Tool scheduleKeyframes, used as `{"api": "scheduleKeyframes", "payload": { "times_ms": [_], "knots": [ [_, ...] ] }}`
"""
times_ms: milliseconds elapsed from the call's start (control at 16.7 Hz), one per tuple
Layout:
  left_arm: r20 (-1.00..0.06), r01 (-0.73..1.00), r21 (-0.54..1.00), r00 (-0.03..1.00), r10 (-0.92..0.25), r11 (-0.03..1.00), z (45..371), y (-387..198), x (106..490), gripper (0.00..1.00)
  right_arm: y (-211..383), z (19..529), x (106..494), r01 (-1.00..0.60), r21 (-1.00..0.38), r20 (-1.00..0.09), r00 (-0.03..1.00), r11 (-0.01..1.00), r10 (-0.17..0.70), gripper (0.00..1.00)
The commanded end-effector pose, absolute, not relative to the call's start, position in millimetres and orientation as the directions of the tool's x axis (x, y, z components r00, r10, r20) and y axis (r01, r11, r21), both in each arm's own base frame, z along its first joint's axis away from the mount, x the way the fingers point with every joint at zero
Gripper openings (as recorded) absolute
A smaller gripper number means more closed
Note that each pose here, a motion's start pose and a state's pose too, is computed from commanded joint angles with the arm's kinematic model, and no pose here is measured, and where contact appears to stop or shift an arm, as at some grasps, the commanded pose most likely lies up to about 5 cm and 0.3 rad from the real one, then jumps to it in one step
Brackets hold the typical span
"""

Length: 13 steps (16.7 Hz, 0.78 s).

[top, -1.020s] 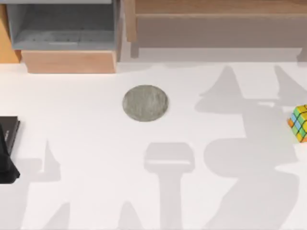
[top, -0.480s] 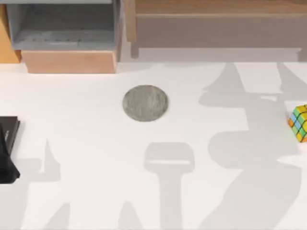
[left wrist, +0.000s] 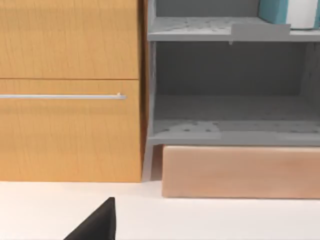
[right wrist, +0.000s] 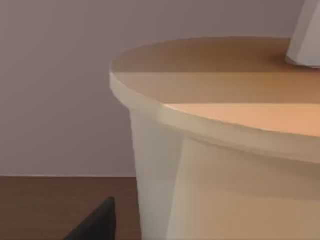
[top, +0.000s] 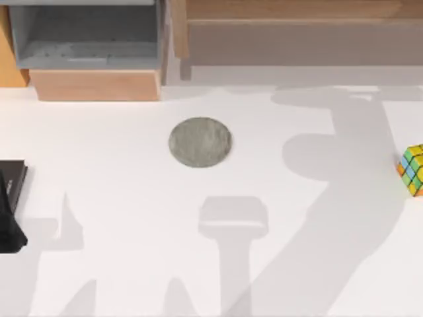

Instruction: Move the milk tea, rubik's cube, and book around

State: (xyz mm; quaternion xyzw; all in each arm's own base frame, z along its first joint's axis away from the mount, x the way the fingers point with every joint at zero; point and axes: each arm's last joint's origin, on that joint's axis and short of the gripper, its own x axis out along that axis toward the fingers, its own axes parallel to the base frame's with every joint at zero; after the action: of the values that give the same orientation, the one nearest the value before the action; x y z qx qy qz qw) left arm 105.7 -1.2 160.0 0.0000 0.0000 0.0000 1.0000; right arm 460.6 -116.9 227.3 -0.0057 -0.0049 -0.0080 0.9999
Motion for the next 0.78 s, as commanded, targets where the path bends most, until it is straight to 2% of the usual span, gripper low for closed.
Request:
{"api": "scheduleKeyframes", "payload": {
  "times_ms": [360, 780],
  "knots": [
    [0.0, 0.0, 0.0, 1.0, 0.0, 1.0, 160.0, -1.2, 105.7, 1.0, -116.4, 226.4, 466.8, 0.016, -0.011, 0.008, 1.0, 1.0, -0.016, 1.0],
    [0.0, 0.0, 0.0, 1.0, 0.0, 1.0, 160.0, -1.2, 105.7, 1.0, -116.4, 226.4, 466.8, 0.016, -0.011, 0.008, 1.0, 1.0, -0.016, 0.47]
  ]
}}
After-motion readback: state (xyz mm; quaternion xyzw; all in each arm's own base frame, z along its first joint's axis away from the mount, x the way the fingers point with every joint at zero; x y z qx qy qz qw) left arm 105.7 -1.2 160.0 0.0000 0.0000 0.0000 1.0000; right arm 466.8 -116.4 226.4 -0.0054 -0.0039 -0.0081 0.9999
